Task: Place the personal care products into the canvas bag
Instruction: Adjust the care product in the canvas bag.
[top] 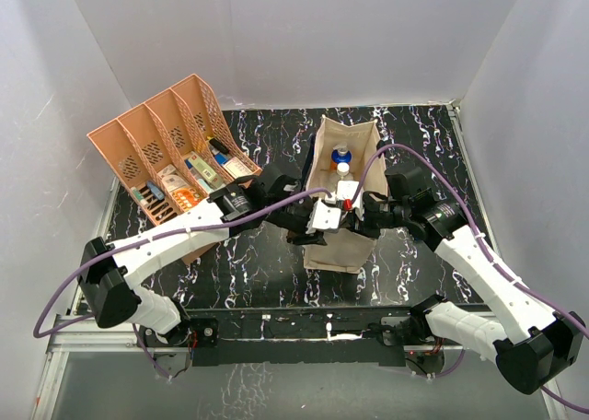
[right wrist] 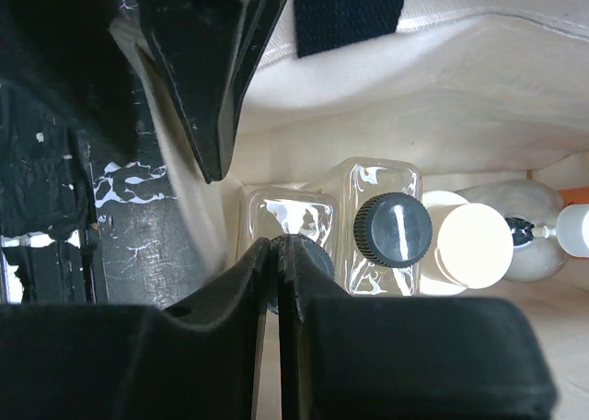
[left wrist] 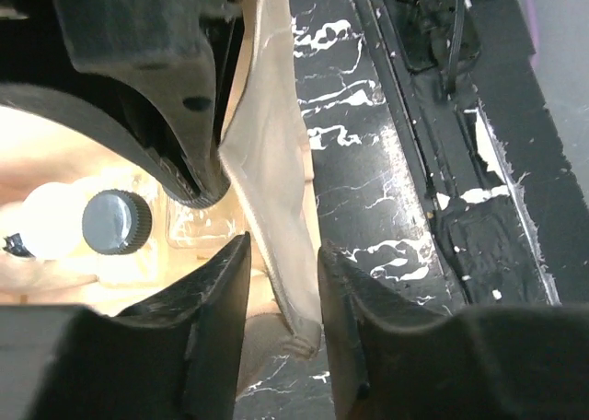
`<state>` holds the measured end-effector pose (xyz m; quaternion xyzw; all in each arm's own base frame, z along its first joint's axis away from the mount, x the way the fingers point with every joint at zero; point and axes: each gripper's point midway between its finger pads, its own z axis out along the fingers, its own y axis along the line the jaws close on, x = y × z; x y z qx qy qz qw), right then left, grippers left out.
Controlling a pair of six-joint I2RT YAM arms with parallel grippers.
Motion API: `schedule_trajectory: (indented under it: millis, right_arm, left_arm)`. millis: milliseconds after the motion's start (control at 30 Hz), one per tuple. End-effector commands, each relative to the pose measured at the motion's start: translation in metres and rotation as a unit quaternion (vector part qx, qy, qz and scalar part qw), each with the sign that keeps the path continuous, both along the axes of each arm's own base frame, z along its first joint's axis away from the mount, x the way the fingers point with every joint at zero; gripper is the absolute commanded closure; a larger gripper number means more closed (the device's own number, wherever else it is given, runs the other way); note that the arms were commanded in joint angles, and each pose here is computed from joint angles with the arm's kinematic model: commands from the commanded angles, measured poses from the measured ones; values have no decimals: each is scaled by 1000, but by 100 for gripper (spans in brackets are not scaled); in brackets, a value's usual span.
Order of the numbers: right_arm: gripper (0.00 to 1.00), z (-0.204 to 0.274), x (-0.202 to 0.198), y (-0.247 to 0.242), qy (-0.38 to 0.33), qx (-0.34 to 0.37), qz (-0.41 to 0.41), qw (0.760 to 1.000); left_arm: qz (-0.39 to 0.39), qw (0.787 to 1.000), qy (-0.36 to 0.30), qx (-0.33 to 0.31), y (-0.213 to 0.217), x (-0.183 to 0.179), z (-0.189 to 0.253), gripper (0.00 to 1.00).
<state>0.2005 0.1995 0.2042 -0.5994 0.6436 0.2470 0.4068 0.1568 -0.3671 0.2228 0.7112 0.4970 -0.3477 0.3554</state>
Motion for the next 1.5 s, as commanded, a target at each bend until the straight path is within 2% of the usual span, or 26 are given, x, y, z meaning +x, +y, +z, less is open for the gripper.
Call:
schedule_trajectory:
  millis: [0,100,167,567,867,1467]
  right_arm:
    - [89,-37,-18,-22,71,-64,-24,995]
    - [89,-40,-19,-23,72,-67,-25,995]
    - [89,-41,-20,-24,72,-69,-23,995]
    - [90,-45,-24,-23,78,-71,-9,994]
    - [91,-47,-26,-24,79,-75,-6,994]
    - [90,-41,-17,-19,74,-69,-4,995]
  left_arm:
    - [-4,1000,-18,22,10,-3,-14,75]
    - [-4,999,-28,17,10,-2,-11,93]
    - [-5,999,-31,8,9,-3,-5,100]
    - [-25,997,-5,-79,-10,-16,59,100]
    - [-33,989,-32,-139,-7,-23,100,100]
    - [-46,983,-38,-172,8,-40,132,100]
